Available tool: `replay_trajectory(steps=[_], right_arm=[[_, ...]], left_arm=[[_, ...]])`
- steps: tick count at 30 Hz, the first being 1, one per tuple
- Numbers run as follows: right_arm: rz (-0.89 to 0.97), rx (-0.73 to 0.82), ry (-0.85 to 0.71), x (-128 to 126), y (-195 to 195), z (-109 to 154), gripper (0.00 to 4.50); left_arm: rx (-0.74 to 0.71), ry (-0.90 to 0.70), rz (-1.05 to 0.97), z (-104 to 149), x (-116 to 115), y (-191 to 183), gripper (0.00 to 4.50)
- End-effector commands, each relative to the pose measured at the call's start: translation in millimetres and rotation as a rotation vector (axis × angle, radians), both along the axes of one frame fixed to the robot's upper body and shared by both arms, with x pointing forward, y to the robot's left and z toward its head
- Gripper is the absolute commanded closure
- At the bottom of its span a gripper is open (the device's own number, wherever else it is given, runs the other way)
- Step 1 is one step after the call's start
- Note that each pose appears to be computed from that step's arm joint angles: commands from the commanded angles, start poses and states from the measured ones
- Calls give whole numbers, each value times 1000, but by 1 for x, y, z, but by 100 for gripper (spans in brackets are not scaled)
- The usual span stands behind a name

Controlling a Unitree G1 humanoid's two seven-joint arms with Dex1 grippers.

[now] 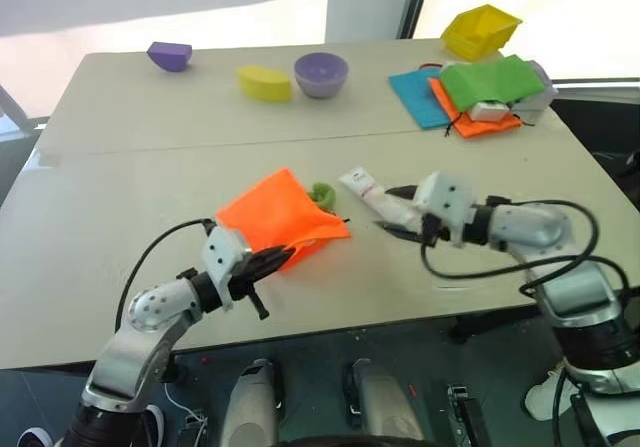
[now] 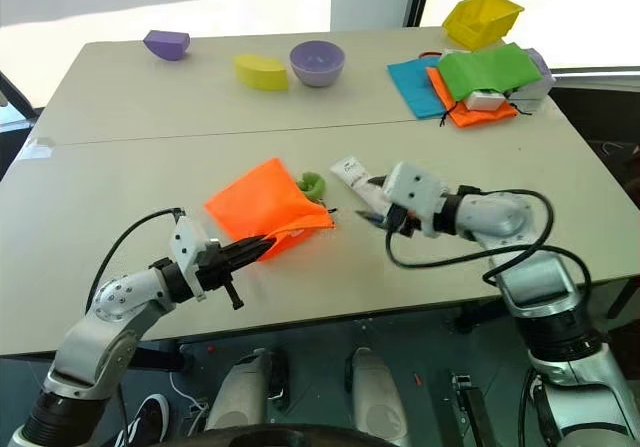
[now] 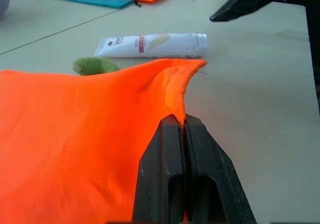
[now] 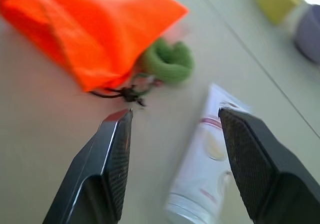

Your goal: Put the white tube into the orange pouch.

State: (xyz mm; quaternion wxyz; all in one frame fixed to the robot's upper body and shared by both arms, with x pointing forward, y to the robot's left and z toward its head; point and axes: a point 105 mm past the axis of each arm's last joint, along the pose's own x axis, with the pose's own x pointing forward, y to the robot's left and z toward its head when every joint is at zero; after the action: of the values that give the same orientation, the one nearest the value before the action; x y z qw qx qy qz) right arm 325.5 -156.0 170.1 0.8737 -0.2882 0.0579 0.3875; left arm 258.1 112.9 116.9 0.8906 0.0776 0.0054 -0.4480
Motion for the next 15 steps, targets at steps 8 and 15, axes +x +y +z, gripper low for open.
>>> replay_trajectory(steps=[8,15], right_arm=[[-211,117,234,10,-4,-13,157],[-302,28,237,20,-13,-32,157]], left_arm=[[-10,-37,-51,7,1,-6,450],[-20,-47,-60,11,2,-14,450]])
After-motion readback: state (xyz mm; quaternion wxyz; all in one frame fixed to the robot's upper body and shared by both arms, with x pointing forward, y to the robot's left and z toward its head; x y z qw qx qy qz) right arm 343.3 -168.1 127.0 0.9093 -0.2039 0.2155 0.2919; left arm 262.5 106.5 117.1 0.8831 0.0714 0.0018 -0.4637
